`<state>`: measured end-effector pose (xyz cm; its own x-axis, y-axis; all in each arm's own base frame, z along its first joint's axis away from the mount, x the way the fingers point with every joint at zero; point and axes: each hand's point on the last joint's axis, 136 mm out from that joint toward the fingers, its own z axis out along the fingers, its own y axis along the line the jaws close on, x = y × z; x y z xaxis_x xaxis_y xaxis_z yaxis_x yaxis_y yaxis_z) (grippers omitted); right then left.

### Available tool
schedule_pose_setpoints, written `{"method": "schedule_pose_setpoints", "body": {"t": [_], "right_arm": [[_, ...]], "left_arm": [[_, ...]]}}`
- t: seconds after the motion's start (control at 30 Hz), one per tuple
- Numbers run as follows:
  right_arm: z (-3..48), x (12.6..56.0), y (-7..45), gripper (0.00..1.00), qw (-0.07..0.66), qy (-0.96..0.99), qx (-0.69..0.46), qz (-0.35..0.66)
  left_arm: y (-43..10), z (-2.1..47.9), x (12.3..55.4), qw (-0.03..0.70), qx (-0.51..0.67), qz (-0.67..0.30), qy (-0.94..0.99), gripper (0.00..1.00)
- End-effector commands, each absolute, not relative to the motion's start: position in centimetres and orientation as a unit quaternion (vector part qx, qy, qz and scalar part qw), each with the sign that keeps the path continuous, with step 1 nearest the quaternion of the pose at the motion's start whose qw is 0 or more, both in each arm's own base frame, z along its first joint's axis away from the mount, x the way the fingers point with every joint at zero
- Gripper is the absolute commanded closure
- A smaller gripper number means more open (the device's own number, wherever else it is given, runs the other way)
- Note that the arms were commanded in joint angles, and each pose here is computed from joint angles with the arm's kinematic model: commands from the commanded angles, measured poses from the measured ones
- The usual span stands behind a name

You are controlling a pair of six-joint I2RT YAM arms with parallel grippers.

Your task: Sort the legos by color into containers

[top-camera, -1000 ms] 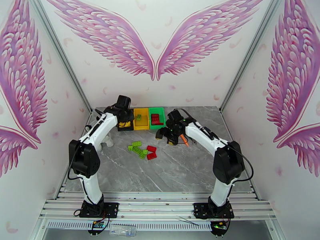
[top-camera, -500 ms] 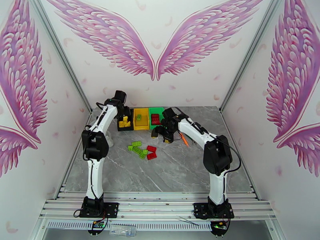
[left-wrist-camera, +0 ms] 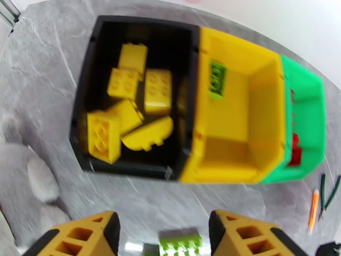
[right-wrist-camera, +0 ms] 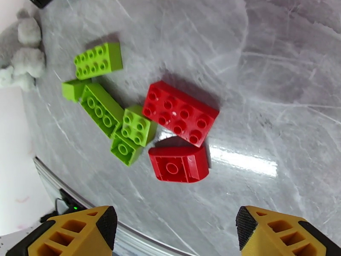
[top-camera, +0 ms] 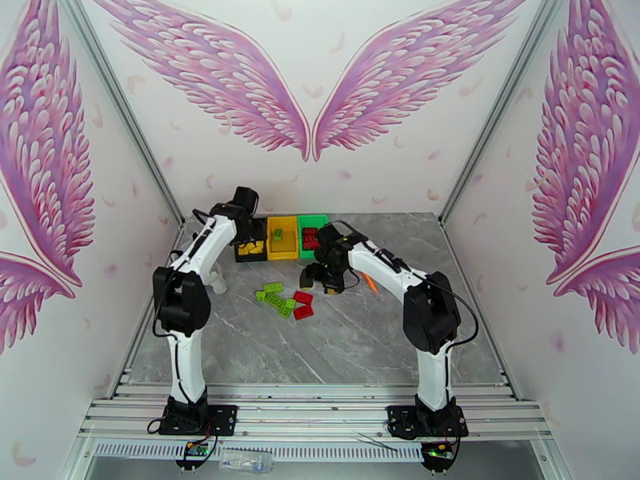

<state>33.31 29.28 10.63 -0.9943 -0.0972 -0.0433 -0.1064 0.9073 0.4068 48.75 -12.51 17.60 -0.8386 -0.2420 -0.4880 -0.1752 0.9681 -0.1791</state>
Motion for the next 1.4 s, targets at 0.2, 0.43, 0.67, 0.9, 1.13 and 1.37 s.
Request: {"method": "schedule_pose_setpoints", "body": {"t": [0.2,0.43,0.67,0.9,1.13,1.37], "right_arm": [[6.7,28.2,30.1,0.08,-0.022,0.982,-0.148,0.113],[4.4,27.7,30.6,0.1,-0.024,0.982,-0.181,0.052],[3.4,29.0,31.3,0.13,-0.016,0.982,-0.185,0.033],[2.3,30.2,32.3,0.14,-0.018,0.982,-0.187,0.026],[2.0,31.4,32.7,0.21,-0.012,0.982,-0.189,0.015],[3.1,31.6,31.9,0.32,0.002,0.984,-0.178,0.012]], "left_arm": [[-12.6,15.5,39.5,0.259,-0.244,-0.164,0.92,0.3],[-10.7,13.0,33.7,0.239,-0.295,-0.171,0.909,0.29],[-9.4,12.4,30.9,0.241,-0.317,-0.169,0.902,0.28],[-9.2,12.3,30.0,0.239,-0.318,-0.169,0.902,0.27],[-9.5,12.1,30.2,0.233,-0.311,-0.17,0.905,0.27],[-11.7,11.7,31.5,0.222,-0.289,-0.182,0.913,0.28]]}}
